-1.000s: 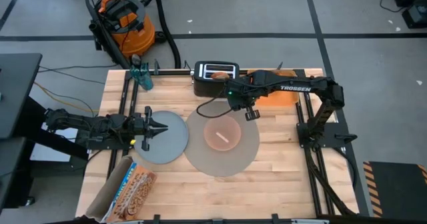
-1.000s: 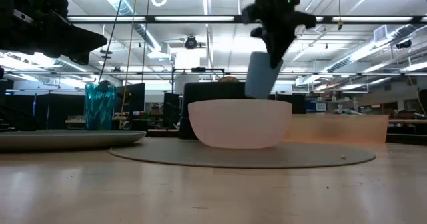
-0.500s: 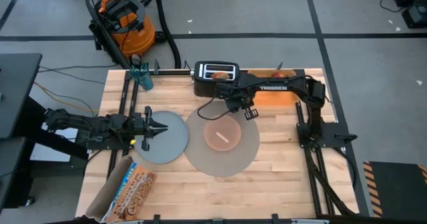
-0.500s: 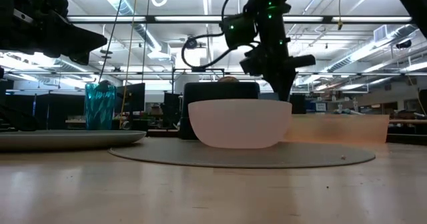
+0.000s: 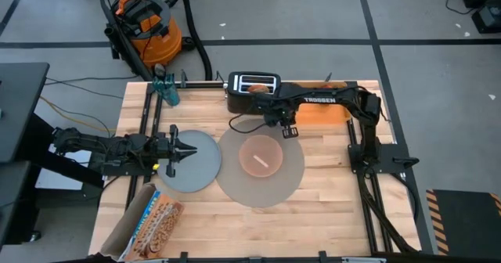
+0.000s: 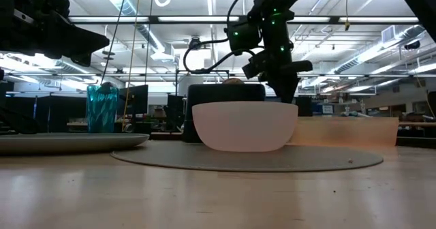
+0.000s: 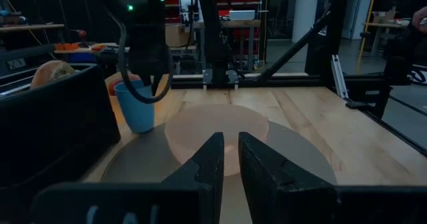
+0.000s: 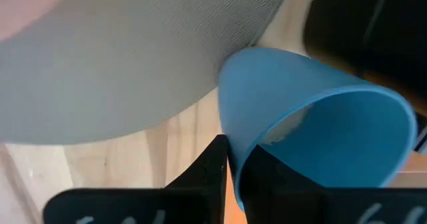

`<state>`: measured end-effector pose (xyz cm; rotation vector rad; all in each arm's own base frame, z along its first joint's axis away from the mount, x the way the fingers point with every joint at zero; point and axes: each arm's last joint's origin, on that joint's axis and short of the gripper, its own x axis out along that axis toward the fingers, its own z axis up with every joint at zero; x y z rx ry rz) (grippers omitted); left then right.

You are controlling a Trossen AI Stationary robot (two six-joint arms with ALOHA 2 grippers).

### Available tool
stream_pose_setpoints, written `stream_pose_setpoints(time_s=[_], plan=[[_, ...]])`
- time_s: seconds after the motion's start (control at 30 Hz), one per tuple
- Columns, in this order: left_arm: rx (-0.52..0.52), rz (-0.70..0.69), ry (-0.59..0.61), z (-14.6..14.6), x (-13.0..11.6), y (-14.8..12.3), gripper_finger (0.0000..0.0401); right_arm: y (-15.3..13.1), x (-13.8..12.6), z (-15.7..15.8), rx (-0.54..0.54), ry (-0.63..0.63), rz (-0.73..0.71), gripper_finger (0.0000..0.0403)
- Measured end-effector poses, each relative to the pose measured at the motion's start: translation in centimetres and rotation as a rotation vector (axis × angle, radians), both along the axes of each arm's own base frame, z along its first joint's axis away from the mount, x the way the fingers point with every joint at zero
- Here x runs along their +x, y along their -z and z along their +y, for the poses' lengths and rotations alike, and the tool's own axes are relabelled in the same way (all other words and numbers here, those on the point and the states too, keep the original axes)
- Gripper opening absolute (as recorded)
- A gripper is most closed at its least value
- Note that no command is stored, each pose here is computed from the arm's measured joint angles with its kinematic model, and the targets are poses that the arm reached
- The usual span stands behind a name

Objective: Arrange a breakfast setting
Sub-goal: Put the blue cup to the top right of the gray placemat, then put the apple to the top left of the gray placemat

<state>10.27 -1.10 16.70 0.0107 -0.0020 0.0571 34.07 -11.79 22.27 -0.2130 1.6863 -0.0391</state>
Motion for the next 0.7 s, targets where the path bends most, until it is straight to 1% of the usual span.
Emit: stream_pose_setpoints(time_s=[0.23, 0.33, 0.47, 0.6, 0.7], plan=[[0.0, 0.0, 0.0, 0.0, 0.0, 0.0, 0.0055, 0.0, 0.3, -0.4, -0.03, 0.014, -0.039, 0.0071], [0.0, 0.0, 0.0, 0.0, 0.0, 0.0, 0.0055, 0.0, 0.3, -0.3, -0.034, 0.015, -0.032, 0.0096], [0.0, 0.0, 0.0, 0.0, 0.0, 0.0, 0.0055, -0.1, 0.4, 0.1, -0.07, 0.018, -0.017, 0.0134], [0.0, 0.0, 0.0, 0.0, 0.0, 0.0, 0.0055, -1.2, 0.6, 0.8, -0.085, 0.001, -0.005, 0.0162], [0.0, 0.0, 0.0, 0.0, 0.0, 0.0, 0.0055, -2.4, 0.9, 1.4, -0.091, 0.009, -0.025, 0.0172]])
